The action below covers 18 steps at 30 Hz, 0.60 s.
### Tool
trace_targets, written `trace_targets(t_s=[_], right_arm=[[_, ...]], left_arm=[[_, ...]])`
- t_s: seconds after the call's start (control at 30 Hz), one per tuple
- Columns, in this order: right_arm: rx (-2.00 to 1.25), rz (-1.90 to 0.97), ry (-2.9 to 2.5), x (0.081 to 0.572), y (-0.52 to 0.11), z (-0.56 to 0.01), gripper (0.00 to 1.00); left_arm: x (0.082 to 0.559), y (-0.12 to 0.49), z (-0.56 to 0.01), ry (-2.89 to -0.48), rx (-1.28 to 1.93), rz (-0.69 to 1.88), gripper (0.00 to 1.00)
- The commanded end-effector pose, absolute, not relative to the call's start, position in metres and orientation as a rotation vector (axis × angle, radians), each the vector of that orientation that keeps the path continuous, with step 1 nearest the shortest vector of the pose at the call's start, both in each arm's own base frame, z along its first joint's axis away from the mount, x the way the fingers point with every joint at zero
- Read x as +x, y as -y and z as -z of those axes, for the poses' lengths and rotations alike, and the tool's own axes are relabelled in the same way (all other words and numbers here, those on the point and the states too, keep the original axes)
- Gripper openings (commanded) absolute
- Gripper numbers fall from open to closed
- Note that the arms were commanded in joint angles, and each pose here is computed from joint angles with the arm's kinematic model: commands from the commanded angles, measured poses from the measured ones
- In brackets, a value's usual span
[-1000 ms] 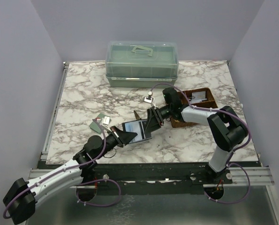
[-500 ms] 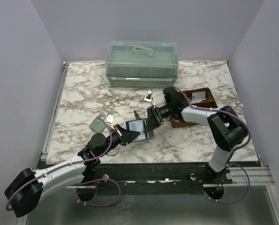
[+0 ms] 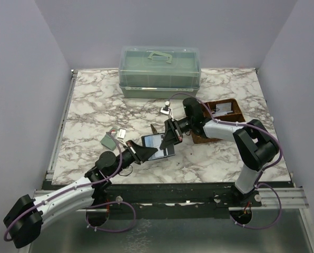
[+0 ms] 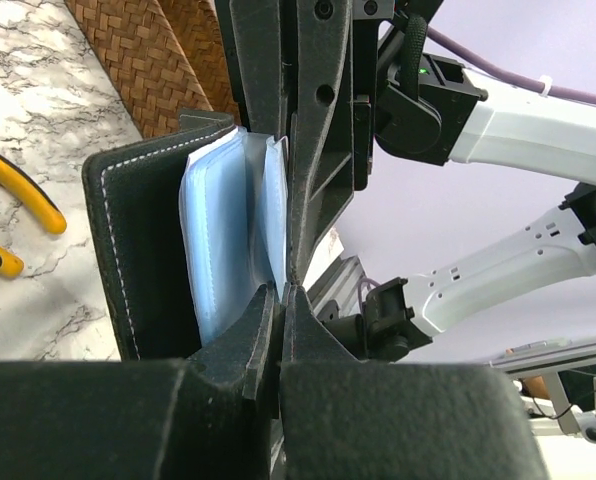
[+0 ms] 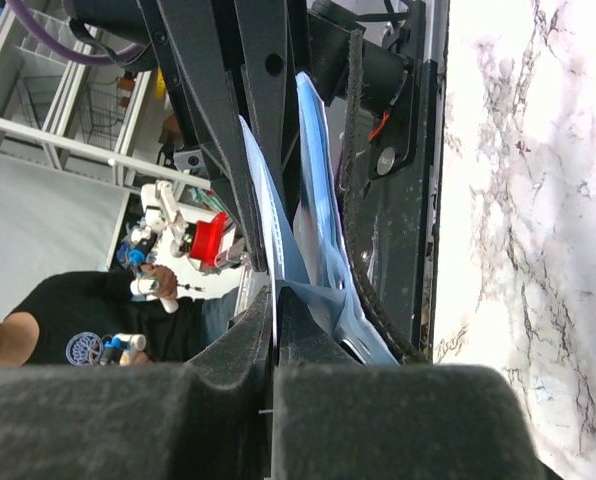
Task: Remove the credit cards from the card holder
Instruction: Remove the credit card from the card holder.
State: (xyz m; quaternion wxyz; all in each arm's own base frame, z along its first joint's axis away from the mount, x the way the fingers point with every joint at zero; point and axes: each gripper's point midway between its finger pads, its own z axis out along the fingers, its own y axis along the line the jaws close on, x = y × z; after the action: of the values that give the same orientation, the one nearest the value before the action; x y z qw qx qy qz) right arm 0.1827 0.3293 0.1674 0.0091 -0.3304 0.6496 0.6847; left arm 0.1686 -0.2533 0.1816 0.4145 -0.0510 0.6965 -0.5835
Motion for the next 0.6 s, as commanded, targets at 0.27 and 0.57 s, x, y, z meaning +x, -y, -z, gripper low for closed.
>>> trace_targets(t_s=[0.27,0.57], right_arm=[[-1.020,-2.151,-1.983,0.189,-0.313,-0.171,0.00],[-1.090,-2.115,-1.915,0.190,-0.312,-0.176,0.00]], left_arm=[[0.161,0.227,-0.212,-1.582,-0.169,1.497,0.00],[0.161,0.218,-0.207,-1.623,-0.192,1.440,0.00]])
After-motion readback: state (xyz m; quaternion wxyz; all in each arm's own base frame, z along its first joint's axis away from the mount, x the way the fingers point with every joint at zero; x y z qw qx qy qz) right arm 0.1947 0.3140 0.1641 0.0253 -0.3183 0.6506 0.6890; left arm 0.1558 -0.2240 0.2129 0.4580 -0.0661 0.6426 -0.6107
